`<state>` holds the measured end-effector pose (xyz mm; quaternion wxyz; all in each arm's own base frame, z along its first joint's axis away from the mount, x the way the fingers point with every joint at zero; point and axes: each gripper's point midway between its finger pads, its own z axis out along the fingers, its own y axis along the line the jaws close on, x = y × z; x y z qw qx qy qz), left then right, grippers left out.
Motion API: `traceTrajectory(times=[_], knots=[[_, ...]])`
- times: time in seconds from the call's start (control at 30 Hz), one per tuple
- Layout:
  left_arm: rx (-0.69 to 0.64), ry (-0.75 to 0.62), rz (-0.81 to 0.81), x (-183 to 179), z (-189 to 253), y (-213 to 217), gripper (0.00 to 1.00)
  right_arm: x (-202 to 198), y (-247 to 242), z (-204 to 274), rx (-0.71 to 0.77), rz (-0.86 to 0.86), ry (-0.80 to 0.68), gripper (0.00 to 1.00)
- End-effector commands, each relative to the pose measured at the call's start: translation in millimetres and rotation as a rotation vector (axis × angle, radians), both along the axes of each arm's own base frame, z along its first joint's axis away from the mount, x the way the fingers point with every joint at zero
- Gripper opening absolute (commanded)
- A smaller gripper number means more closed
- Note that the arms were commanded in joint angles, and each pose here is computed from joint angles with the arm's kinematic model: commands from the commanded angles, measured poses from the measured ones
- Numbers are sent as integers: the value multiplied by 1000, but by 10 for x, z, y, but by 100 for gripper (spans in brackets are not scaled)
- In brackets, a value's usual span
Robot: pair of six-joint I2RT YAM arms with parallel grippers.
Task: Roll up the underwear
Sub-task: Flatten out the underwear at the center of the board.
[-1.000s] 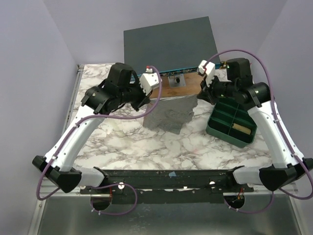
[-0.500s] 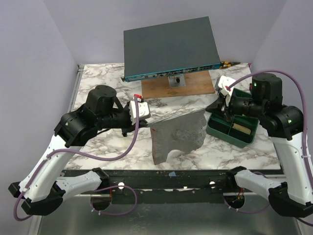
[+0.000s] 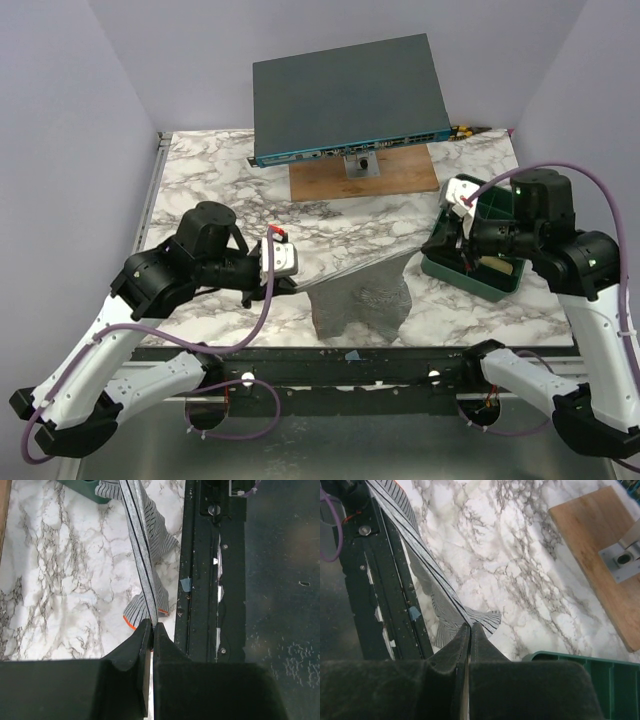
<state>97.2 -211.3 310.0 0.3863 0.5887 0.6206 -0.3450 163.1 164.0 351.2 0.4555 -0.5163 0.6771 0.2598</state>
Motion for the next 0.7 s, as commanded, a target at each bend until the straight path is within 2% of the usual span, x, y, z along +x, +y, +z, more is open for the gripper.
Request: traceTrajectory(times=[0.0,0.2,0.5,0.67], knots=[[9,15,12,-9,-121,23,0,121,-7,-184,-12,-48,55,1],[78,-17,180,374,-348,45,0,448,68,-386,-22,-104,109,1],[142,-137,526,1303,-444,162,0,1287,124,-616,-80,-247,71,1],[188,-128,589,1780,-674,180,0,1700,181,-917,-126,-284,84,1]])
